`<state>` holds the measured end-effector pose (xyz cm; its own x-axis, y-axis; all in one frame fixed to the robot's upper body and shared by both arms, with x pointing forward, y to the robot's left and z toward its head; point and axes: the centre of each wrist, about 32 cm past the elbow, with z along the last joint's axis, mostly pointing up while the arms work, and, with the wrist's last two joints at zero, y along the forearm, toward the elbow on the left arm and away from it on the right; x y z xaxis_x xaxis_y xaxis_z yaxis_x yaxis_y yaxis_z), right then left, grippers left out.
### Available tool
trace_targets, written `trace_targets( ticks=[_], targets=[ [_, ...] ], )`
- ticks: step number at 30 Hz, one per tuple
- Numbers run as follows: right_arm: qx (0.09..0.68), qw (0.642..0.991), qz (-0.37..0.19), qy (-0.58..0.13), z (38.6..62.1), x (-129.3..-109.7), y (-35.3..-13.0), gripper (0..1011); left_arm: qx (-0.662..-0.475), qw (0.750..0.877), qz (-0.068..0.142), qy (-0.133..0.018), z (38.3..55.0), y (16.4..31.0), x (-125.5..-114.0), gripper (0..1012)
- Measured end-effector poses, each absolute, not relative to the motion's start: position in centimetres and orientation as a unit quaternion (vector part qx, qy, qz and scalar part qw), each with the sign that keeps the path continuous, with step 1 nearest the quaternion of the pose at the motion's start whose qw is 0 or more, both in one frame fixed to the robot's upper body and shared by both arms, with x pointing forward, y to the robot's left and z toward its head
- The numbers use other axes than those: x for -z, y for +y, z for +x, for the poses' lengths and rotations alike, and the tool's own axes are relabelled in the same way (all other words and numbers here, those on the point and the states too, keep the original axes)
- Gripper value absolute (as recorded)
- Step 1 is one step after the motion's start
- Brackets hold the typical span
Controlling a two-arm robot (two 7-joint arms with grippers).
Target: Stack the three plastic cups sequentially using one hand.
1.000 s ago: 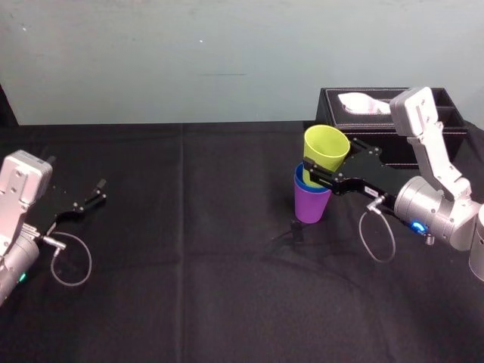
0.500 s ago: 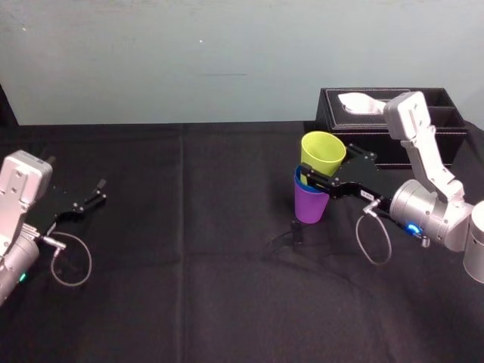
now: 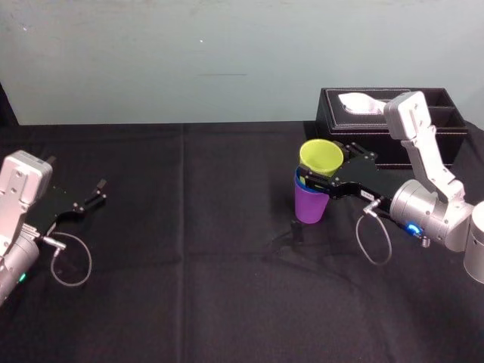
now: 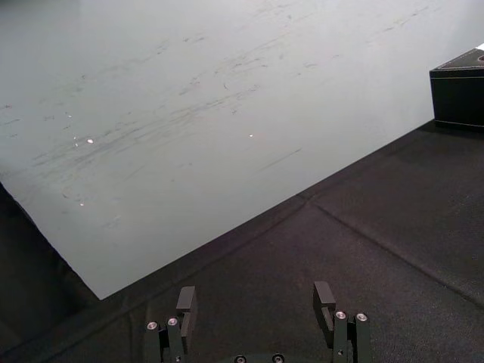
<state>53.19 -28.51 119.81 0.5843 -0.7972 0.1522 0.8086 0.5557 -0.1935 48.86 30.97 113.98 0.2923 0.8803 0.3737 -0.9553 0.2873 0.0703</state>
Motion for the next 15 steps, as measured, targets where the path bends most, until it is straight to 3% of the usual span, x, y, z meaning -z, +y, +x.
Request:
trace_targets(
  ticks=[5, 15],
  targets=[
    [0.456, 0.881, -0.122, -0.024, 53.18, -119.83, -28.53, 993, -0.58, 0.791, 0.141, -0.132, 48.86, 30.97, -113.98, 1010],
    [0.456, 0.881, -0.122, -0.024, 53.16, -119.83, -28.55, 1003, -0.58, 0.791, 0.141, -0.132, 48.86, 30.97, -113.98, 1010]
  ],
)
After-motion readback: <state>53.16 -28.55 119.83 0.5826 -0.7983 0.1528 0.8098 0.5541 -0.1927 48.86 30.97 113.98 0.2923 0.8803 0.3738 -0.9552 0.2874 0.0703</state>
